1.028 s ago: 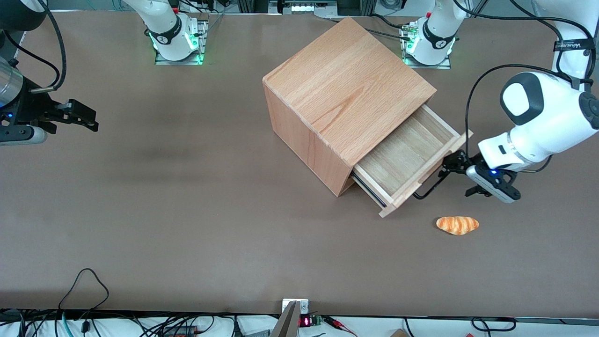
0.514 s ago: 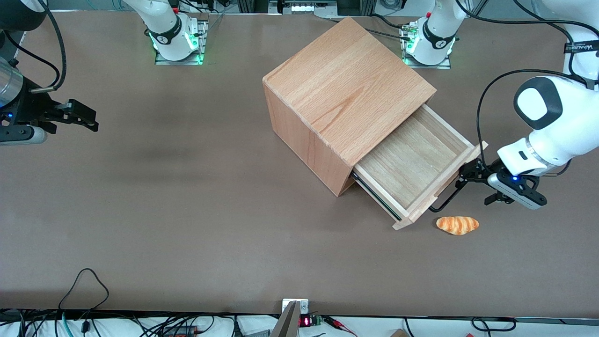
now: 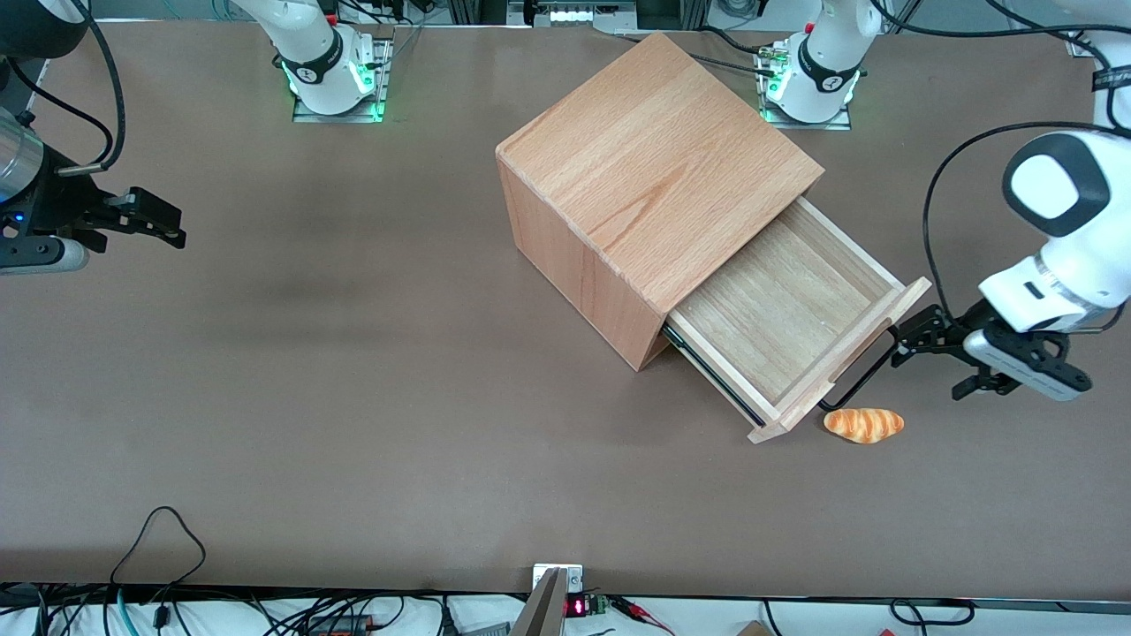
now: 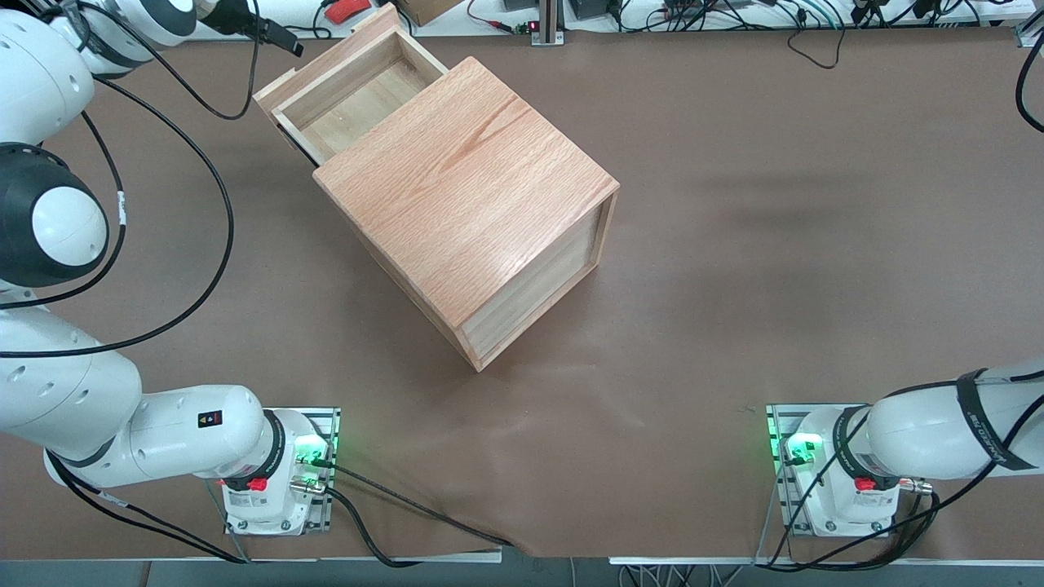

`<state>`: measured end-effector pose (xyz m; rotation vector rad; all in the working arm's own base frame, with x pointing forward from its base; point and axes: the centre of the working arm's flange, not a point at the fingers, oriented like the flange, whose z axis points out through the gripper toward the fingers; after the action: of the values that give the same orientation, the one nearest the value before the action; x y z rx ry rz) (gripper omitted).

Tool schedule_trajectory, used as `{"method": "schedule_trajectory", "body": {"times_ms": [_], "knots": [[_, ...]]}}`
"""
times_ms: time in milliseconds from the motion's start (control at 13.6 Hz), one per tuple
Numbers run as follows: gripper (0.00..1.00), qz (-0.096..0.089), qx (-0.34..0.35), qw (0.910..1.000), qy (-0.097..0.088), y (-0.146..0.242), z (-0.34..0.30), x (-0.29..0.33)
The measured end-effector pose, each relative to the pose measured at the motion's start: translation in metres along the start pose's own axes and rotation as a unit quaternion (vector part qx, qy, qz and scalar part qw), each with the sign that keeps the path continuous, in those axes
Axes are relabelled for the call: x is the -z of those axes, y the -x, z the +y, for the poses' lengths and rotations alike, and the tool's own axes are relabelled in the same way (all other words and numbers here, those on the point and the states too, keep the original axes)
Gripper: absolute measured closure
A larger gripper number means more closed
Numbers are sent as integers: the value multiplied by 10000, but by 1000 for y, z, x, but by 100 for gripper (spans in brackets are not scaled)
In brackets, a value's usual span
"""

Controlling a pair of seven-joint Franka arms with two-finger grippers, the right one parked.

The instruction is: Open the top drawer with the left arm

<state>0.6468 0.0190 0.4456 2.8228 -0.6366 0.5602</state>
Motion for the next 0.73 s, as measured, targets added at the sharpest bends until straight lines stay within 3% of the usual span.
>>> {"method": "schedule_trajectory", "body": {"times_ms": [220,440,734], "knots": [[0,-31,-3,10000,56,-4,9,22],[0,-263,225,9992,202,1,21,58],[0,-781,577,9952,-111,16,40,125]]}}
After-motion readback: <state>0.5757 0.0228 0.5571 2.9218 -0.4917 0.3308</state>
